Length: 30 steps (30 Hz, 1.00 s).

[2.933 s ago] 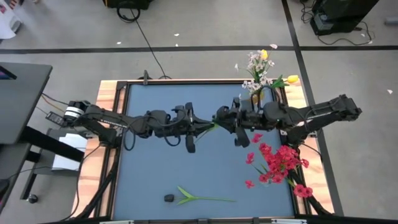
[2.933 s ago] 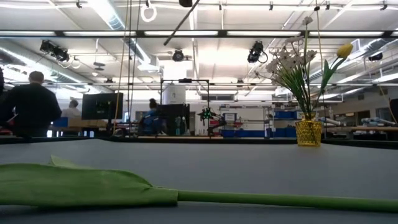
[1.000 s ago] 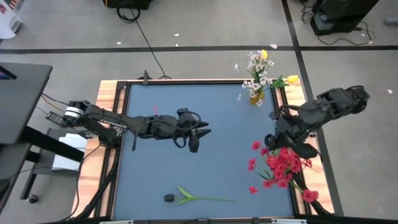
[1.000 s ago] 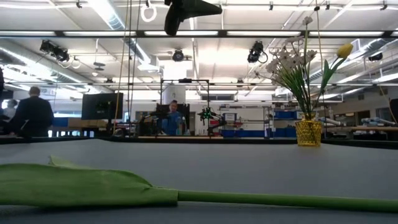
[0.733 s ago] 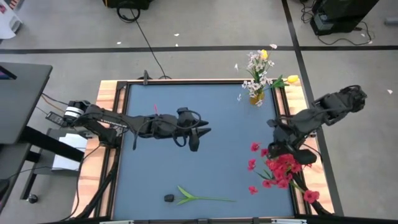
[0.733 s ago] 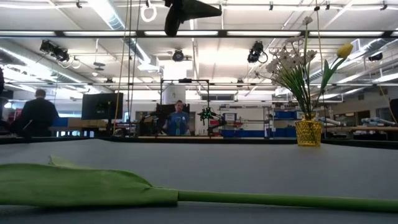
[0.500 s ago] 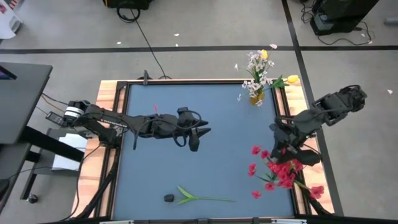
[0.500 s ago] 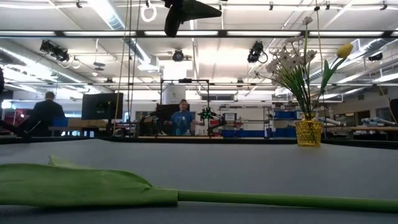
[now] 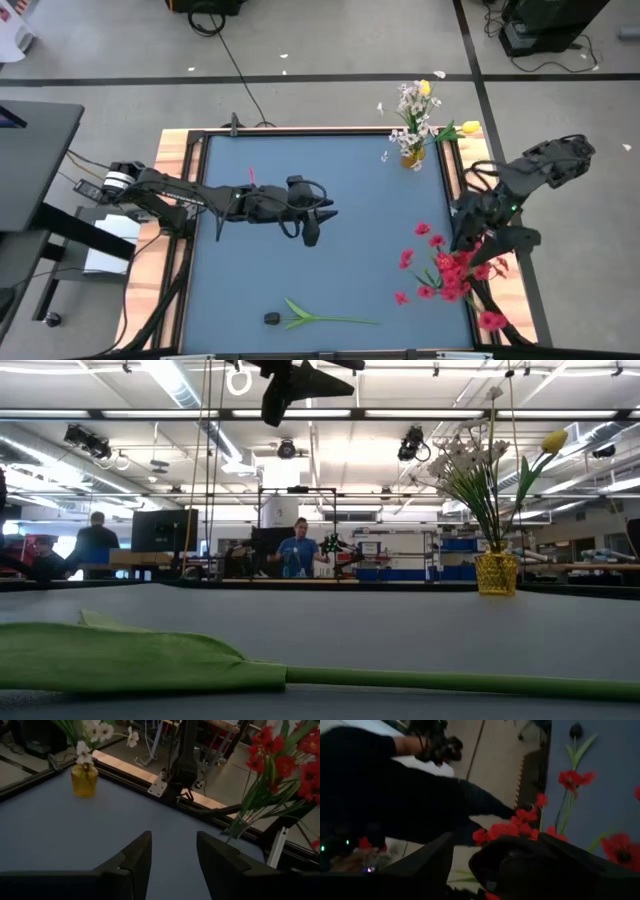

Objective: Sort flowers into vase by color
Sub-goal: Put the top black flower into the transparent vase, then put the black tulip flower into the transparent vase

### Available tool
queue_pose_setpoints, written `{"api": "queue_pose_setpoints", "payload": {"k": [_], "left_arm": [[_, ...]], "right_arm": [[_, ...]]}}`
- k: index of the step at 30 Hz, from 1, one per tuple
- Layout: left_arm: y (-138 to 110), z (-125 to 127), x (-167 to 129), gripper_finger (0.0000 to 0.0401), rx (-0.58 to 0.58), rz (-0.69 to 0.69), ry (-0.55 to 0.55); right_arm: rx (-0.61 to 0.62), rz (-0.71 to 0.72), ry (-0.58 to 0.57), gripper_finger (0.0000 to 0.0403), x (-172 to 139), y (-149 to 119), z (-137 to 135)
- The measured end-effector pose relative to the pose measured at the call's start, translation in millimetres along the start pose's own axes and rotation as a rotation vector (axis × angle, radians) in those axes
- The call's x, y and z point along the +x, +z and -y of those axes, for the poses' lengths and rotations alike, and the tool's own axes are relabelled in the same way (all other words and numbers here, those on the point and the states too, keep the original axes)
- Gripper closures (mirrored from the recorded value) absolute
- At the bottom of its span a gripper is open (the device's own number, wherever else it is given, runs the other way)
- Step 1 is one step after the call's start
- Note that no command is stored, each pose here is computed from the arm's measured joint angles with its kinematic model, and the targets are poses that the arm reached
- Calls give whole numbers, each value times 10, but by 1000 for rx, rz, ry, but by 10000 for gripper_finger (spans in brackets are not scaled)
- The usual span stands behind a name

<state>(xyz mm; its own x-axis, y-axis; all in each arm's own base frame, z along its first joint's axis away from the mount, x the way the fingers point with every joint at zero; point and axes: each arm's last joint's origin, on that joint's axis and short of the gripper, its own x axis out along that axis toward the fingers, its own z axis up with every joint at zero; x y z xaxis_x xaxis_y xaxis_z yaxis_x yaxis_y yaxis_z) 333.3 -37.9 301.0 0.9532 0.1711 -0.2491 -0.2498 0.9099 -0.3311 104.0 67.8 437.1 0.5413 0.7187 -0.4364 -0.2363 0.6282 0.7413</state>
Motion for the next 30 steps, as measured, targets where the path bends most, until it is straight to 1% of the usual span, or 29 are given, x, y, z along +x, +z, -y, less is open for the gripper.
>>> {"api": "queue_pose_setpoints", "payload": {"k": [5,7,9,11,12,16,18,20,23,25,26,28,30], "left_arm": [[-42,37,-14,239,5,-31,-15],[-66,62,-25,239,4,-45,-20],[-94,85,-36,239,4,-62,-23],[-126,104,-47,239,7,-85,-23],[-141,114,-53,239,11,-94,-23],[-185,139,-71,239,11,-125,-22],[-194,146,-75,239,7,-132,-23],[-195,148,-76,239,7,-132,-25],[-195,146,-75,239,8,-133,-24],[-196,146,-75,239,8,-134,-23],[-197,145,-76,239,9,-135,-23],[-207,147,-79,239,12,-142,-21],[-222,150,-84,239,18,-155,-19]], "right_arm": [[-52,133,54,101,-103,44,-79],[-57,144,36,103,-129,29,-72],[-34,79,-32,105,-104,-27,-8],[-10,-22,-103,105,-33,-84,61],[-4,-62,-106,105,7,-92,69],[39,-145,24,101,66,-66,10],[71,-164,48,100,67,-55,10],[71,-126,26,102,63,-25,28],[20,30,-25,103,51,67,26],[10,82,-61,103,26,77,30],[18,75,-82,103,23,63,45],[71,8,-130,103,34,7,98],[117,-31,-138,103,44,-18,118]]}}
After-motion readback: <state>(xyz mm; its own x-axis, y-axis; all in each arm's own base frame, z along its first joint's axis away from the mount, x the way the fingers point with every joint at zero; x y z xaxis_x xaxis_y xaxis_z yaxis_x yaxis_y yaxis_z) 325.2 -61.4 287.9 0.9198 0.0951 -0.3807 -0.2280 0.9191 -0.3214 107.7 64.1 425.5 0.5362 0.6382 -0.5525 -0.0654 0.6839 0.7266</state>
